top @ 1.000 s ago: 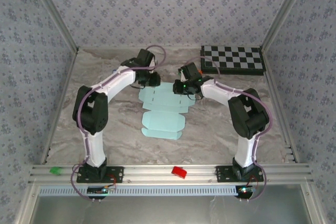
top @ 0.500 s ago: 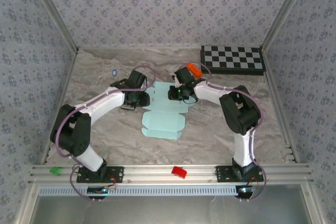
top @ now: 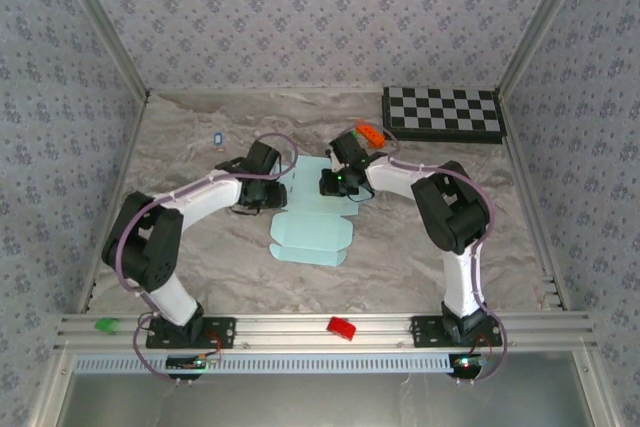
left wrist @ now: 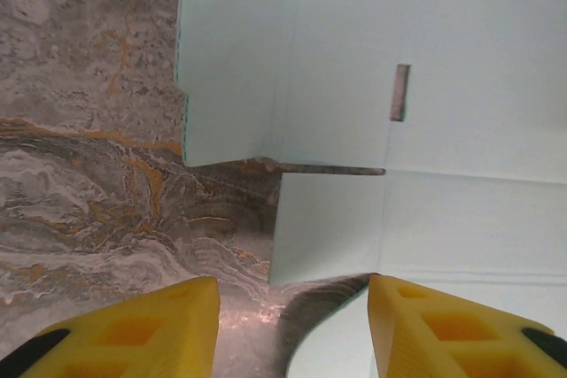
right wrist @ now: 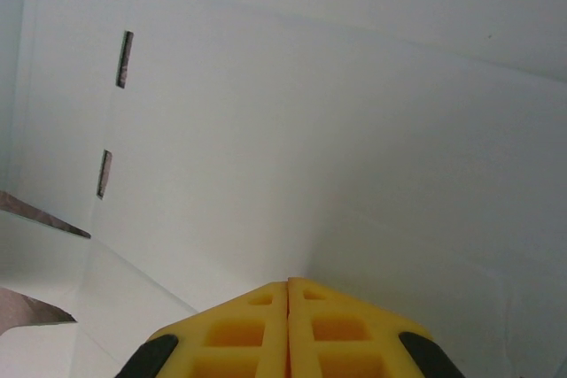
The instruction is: Fold the paper box
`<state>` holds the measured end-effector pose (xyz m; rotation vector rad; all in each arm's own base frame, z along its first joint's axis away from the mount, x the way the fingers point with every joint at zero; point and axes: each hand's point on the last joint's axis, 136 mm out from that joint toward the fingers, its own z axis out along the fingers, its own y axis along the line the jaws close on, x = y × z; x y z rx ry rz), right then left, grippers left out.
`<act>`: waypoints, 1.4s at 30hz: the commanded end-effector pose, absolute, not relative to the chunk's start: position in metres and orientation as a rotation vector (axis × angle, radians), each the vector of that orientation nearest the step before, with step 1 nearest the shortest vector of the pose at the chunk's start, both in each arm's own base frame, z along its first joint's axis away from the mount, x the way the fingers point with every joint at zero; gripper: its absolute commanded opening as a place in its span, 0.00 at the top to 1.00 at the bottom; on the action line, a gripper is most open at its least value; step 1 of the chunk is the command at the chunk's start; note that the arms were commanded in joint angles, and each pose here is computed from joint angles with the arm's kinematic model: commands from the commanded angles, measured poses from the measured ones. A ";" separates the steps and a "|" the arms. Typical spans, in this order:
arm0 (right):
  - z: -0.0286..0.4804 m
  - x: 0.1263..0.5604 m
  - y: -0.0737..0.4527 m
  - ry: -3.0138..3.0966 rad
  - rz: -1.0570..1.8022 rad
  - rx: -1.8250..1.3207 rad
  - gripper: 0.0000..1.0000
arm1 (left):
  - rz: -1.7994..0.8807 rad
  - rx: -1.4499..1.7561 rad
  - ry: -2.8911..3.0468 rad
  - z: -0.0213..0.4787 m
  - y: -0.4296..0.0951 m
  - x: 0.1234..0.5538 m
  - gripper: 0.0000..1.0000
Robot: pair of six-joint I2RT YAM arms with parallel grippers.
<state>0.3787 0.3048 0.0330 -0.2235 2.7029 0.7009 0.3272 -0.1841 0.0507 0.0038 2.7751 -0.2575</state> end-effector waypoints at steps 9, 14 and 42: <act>0.020 0.369 0.299 2.754 0.640 -0.247 0.92 | -0.340 0.018 2.761 0.046 -0.204 0.343 0.50; 0.018 0.369 0.299 2.757 0.634 -0.247 0.92 | -0.384 0.029 2.732 0.054 -0.209 0.344 0.54; 0.006 0.365 0.298 2.777 0.605 -0.237 0.93 | -0.695 0.136 2.694 0.064 -0.250 0.336 0.65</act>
